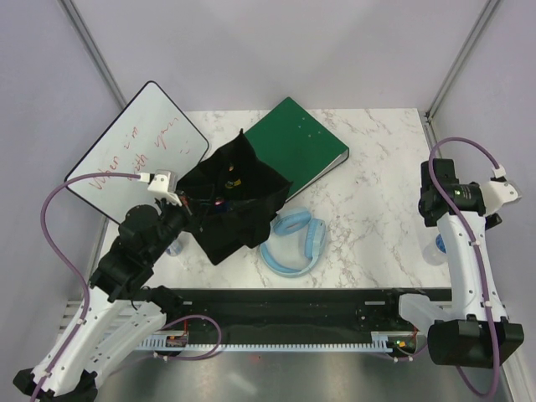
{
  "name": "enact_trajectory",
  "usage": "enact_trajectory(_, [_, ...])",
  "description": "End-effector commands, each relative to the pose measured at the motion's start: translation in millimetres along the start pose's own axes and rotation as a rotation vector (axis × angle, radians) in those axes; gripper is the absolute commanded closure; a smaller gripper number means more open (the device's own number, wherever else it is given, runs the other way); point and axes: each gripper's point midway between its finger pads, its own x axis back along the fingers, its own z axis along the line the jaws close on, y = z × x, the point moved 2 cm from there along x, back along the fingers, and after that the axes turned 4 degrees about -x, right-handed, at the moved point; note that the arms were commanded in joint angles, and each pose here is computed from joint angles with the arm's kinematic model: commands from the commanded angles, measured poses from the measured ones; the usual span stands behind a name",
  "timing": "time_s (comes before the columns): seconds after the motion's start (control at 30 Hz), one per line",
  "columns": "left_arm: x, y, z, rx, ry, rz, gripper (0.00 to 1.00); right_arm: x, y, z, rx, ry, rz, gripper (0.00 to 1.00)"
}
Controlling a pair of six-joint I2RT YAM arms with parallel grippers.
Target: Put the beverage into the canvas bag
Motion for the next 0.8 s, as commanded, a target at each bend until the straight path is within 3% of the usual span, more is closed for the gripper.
enact_trajectory(0.0, [-5.3,-15.0,3.6,-0.044,0.004,0.061,0.98,-4.3,2.5,0.0,-0.017,-0.018,-0.023,0.37])
enact_trajectory(0.2, [-5.0,-14.8,4.3,-0.046,0.008,0.060,0.98,-17.8,-4.7,2.8,-0.024,-0.012,-0.044,0.37])
enact_trajectory(0.37, [-5.6,-15.2,5.2,-0.048,0.013,0.060,0.98,-22.0,-6.2,7.7,-0.010,0.016,-0.048,0.29])
enact_trajectory(0.5, [-5.9,-14.4,5.1,-0.048,0.014,0.060,0.98,-22.7,-0.6,5.0,-0.026,0.005,-0.075,0.34])
enact_trajectory(0.77, [-5.1,-13.1,6.6,-0.050,0.023,0.052,0.98,-34.6,-16.6,7.7,0.001,-0.027,-0.047,0.33])
